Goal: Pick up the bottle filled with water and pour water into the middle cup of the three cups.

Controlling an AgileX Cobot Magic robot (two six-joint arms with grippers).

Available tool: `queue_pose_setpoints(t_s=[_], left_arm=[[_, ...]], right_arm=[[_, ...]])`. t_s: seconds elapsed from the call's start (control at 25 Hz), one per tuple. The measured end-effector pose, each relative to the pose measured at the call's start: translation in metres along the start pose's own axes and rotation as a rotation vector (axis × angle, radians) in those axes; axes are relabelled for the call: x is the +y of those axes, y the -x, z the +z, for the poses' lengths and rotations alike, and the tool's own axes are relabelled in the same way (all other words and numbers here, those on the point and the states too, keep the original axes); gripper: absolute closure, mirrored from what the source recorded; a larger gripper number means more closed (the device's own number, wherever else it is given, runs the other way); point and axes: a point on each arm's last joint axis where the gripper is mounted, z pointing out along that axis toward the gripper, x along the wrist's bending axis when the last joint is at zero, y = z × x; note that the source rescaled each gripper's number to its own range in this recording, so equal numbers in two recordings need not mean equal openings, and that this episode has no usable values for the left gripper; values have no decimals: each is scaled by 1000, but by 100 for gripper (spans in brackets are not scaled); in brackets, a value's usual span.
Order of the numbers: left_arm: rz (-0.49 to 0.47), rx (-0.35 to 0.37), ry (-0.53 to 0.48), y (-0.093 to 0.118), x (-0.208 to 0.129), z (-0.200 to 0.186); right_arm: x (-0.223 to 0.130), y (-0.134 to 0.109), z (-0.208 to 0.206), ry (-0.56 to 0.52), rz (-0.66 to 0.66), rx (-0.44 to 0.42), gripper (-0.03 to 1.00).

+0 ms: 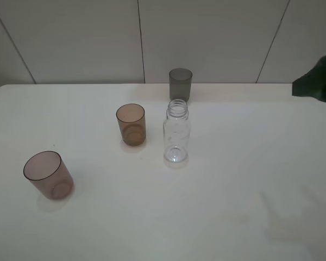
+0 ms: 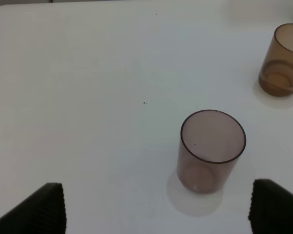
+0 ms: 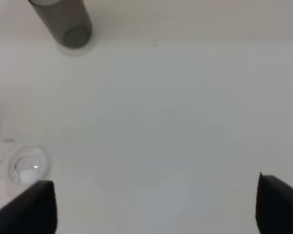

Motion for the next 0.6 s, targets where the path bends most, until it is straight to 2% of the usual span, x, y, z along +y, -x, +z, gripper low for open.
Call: queue_pose_setpoints(t_s=[0.4, 0.48, 0.6], left_arm=[[0, 0, 0, 0, 0, 0], [0, 0, 0, 0, 0, 0], [0, 0, 0, 0, 0, 0]], right_arm=[[-36, 4, -103, 341, -12, 27, 32], [-47, 5, -115, 365, -12, 29, 32], [-65, 7, -126, 330, -16, 19, 32]])
